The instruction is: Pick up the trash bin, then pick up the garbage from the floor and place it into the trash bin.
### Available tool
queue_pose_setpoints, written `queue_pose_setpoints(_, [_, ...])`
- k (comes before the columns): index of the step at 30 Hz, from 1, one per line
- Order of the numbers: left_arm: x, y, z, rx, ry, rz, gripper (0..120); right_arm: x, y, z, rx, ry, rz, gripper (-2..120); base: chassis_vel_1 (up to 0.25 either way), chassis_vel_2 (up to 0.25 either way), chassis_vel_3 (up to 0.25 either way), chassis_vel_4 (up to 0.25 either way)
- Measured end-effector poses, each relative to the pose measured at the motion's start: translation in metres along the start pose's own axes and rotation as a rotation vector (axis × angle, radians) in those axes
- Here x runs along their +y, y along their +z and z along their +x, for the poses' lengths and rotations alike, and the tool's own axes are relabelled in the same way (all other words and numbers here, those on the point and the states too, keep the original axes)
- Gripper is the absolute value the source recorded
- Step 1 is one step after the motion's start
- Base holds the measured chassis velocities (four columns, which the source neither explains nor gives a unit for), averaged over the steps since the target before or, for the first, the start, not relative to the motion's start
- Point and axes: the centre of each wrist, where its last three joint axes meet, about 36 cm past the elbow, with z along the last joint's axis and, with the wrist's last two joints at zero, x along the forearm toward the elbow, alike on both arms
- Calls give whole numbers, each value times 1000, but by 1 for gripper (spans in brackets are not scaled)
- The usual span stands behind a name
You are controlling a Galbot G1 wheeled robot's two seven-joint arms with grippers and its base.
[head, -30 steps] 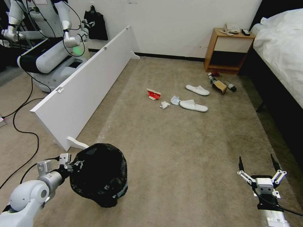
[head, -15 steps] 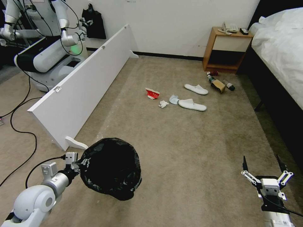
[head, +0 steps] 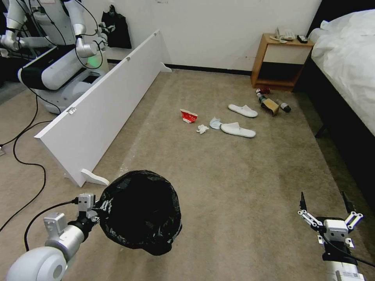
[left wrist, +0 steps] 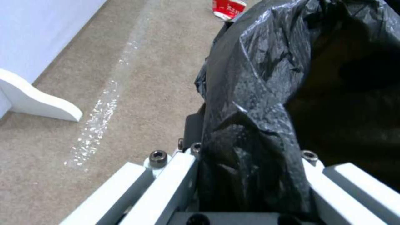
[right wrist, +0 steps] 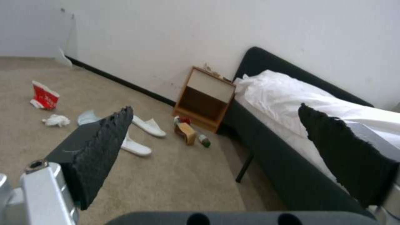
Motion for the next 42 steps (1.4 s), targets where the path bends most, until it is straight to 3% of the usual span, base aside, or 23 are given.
queue_pose_setpoints(6, [-8, 3, 2, -45, 4, -6, 4, -4, -1, -3, -9, -6, -8, 100, 0, 0, 0, 0])
queue_pose_setpoints(8, [-12, 4, -3, -119, -2, -30, 4, -8, -1, -9, -19, -12, -15, 100, 0, 0, 0, 0])
queue_pose_setpoints(19, [-16, 12, -13, -224, -20, -70, 4, -17, -8, -27, -56, -37, -8, 100, 0, 0, 0, 0])
queue_pose_setpoints(42, [-28, 11, -12, -278, -56, -107, 4, -4, -5, -35, -46, -41, -39, 100, 0, 0, 0, 0])
